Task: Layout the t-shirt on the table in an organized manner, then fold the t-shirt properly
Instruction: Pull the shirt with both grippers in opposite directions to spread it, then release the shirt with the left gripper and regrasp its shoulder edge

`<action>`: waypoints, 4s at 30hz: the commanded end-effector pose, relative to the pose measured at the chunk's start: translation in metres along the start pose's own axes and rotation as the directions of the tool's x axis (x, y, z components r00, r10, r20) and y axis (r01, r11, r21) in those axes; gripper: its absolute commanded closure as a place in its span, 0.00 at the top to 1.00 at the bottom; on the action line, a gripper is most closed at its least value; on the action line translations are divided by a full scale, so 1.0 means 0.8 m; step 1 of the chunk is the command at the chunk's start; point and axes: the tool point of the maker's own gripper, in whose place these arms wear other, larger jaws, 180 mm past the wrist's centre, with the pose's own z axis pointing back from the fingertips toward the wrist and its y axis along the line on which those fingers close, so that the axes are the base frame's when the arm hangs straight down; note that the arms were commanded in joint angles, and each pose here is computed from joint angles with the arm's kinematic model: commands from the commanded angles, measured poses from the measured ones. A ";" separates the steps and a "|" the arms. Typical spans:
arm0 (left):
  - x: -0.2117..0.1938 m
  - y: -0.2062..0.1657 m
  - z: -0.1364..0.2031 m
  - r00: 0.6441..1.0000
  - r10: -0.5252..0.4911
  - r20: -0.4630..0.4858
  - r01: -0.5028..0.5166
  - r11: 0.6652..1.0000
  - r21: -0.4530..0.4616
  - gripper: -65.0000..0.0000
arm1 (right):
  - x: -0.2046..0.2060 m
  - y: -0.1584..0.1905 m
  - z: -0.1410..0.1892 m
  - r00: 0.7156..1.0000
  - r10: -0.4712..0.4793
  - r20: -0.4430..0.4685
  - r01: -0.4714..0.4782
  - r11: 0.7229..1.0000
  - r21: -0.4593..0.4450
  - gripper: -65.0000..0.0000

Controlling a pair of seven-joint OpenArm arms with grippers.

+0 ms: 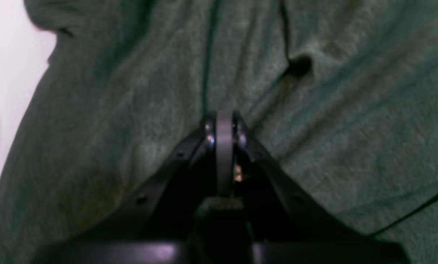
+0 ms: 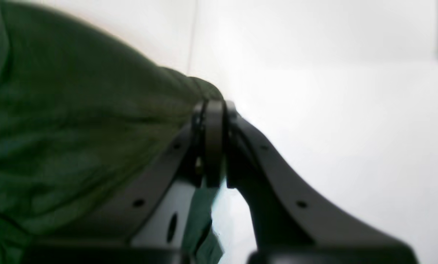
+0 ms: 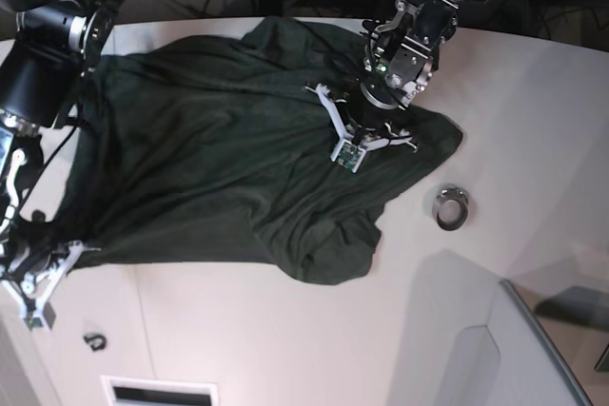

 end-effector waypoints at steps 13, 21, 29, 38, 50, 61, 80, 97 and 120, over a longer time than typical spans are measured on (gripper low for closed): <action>0.057 -0.002 0.021 0.998 -0.003 0.061 0.003 1.000 0.000 0.00 | 0.070 0.039 -0.097 0.947 -0.113 0.302 0.056 0.980 0.189 0.01; 0.053 -0.004 0.022 0.999 -0.003 0.054 0.003 1.000 -0.001 0.00 | 0.094 -0.038 -0.075 0.950 -0.143 0.277 0.147 0.989 0.006 0.48; 0.055 -0.012 0.022 0.998 -0.008 0.057 0.009 1.000 -0.016 0.00 | -0.016 -0.097 0.041 0.953 -0.268 0.141 0.291 0.939 -0.182 0.66; 0.039 -0.040 0.013 0.998 -0.057 0.020 0.058 0.996 -0.071 0.00 | -0.144 -0.005 -0.001 0.968 -0.252 -0.013 0.251 0.967 -0.036 0.62; 0.047 -0.015 0.052 0.996 -0.042 0.077 0.045 0.998 -0.034 0.00 | -0.237 -0.022 -0.084 0.898 -0.387 -0.210 0.397 0.918 0.009 0.10; 0.080 -0.019 0.073 0.993 -0.031 0.114 0.035 0.999 -0.030 0.00 | -0.266 -0.143 -0.053 0.849 -0.505 -0.156 0.458 0.849 -0.263 0.10; -0.009 0.069 0.096 0.983 0.184 -0.009 -0.181 0.973 0.145 0.00 | -0.233 -0.084 0.070 0.811 -0.571 0.131 0.586 0.789 -0.187 0.22; -0.052 0.130 0.159 0.884 0.467 0.040 -0.467 0.871 0.151 0.00 | -0.353 -0.089 0.049 0.686 -0.727 -0.018 0.723 0.685 -0.089 0.89; -0.124 0.103 0.160 0.799 0.597 -0.074 -0.582 0.798 0.155 0.67 | -0.352 -0.066 -0.007 0.674 -0.731 -0.104 0.738 0.673 0.052 0.37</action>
